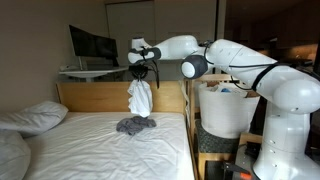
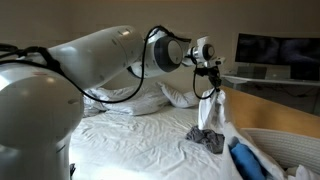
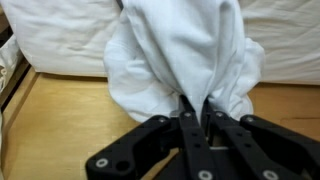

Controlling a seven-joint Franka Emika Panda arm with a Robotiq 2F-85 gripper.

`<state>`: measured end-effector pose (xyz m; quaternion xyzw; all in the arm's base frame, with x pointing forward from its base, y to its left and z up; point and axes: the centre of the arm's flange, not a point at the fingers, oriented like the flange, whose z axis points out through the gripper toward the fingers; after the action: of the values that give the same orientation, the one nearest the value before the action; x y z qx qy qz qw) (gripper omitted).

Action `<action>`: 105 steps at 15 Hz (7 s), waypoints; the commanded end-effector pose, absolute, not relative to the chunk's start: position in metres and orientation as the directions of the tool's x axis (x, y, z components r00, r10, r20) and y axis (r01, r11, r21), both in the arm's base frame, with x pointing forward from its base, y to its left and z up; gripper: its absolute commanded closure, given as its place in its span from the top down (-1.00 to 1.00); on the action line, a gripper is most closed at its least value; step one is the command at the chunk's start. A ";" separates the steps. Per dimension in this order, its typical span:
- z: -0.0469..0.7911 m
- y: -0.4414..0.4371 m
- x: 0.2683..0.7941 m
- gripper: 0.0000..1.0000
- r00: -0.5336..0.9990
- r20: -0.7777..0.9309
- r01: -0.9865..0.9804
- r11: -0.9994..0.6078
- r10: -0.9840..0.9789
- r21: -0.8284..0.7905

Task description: Put the clothes on the bed in the laundry hamper

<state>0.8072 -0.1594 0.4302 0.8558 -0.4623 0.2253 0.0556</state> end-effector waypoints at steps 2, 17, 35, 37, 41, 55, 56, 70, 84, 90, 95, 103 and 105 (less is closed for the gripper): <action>0.426 -0.158 0.814 -0.94 0.284 0.471 -0.829 -0.460 -0.835 -0.316; 0.476 -0.209 0.739 -0.94 0.532 0.357 -0.750 -0.623 -0.768 -0.221; 0.506 -0.207 0.718 -0.94 0.750 0.203 -0.628 -0.774 -0.630 -0.080; 0.525 -0.218 0.688 -0.94 0.811 0.202 -0.545 -0.835 -0.549 -0.081; 0.572 -0.271 0.659 -0.94 0.839 0.176 -0.517 -0.855 -0.515 -0.039; 0.553 -0.362 0.602 -0.80 0.780 -0.118 -0.600 -0.789 -0.614 0.133; 0.554 -0.361 0.603 -0.80 0.782 -0.117 -0.599 -0.790 -0.612 0.132; 0.679 -0.360 0.516 -0.94 0.880 -0.038 -0.468 -0.879 -0.473 0.089; 0.744 -0.463 0.309 -0.93 0.586 0.052 -0.809 -0.580 -0.809 0.094; 0.753 -0.481 0.230 -0.26 0.474 0.025 -0.878 -0.471 -0.880 0.078; 0.736 -0.469 0.244 0.35 0.483 0.005 -0.873 -0.482 -0.875 0.074; 0.663 -0.414 0.401 1.00 0.676 0.033 -0.737 -0.676 -0.736 0.014; 0.636 -0.390 0.435 1.00 0.729 0.027 -0.684 -0.729 -0.684 0.001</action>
<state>0.4218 -0.4370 0.6880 0.9172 -0.3978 -0.0007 0.0238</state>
